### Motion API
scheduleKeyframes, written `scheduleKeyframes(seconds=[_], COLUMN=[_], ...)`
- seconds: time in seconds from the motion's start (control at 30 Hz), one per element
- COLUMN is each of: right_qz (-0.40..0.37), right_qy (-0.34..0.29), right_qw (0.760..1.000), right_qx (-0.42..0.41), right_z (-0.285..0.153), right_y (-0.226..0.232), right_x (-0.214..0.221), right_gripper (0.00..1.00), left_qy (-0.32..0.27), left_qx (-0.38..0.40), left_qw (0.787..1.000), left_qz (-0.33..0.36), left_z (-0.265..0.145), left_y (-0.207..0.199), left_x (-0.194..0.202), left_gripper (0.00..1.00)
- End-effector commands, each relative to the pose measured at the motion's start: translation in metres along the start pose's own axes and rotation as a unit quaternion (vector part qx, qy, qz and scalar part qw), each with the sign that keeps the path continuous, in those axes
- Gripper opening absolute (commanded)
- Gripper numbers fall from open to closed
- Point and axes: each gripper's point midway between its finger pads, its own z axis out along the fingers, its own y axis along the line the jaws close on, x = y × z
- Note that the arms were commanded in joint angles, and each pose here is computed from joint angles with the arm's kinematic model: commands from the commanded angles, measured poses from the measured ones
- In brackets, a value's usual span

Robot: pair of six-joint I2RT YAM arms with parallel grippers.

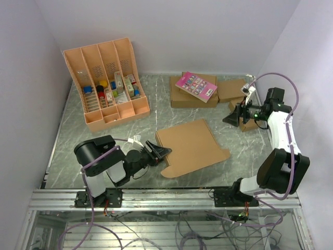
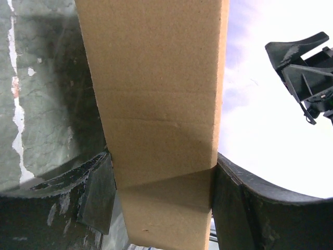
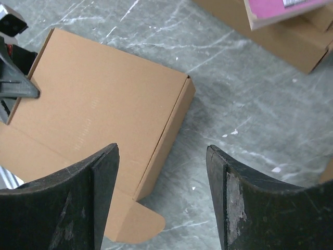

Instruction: Fold the paper box

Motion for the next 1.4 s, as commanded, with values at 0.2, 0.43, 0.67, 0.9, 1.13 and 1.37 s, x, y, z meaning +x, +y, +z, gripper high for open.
scheduleKeyframes(seconds=[0.2, 0.43, 0.67, 0.9, 1.13, 1.37], right_qz=[-0.214, -0.369, -0.464, -0.537, -0.655, -0.703], right_qy=[0.011, -0.026, -0.034, 0.001, 0.003, -0.032], right_qw=[0.976, 0.926, 0.875, 0.832, 0.749, 0.704], right_qx=[-0.048, -0.078, -0.135, -0.139, -0.098, -0.092], right_z=[-0.003, 0.008, 0.003, 0.012, 0.009, 0.013], right_y=[0.075, 0.123, 0.158, 0.175, 0.183, 0.194], right_x=[-0.027, -0.041, -0.038, -0.012, 0.007, 0.021], right_gripper=[0.69, 0.85, 0.96, 0.96, 1.0, 1.0], left_qy=[-0.02, -0.014, 0.004, 0.028, 0.036, 0.021], left_qx=[0.031, -0.011, -0.022, -0.026, -0.043, -0.051], left_qw=[0.999, 1.0, 0.999, 0.999, 0.992, 0.984], left_qz=[-0.004, 0.024, 0.025, -0.031, -0.115, -0.167], left_z=[0.0, 0.002, 0.002, 0.009, 0.008, 0.001], left_y=[-0.032, -0.044, -0.06, -0.071, -0.085, -0.102], left_x=[-0.02, -0.031, -0.043, -0.042, -0.045, -0.053], left_gripper=[0.45, 0.46, 0.45, 0.45, 0.45, 0.44])
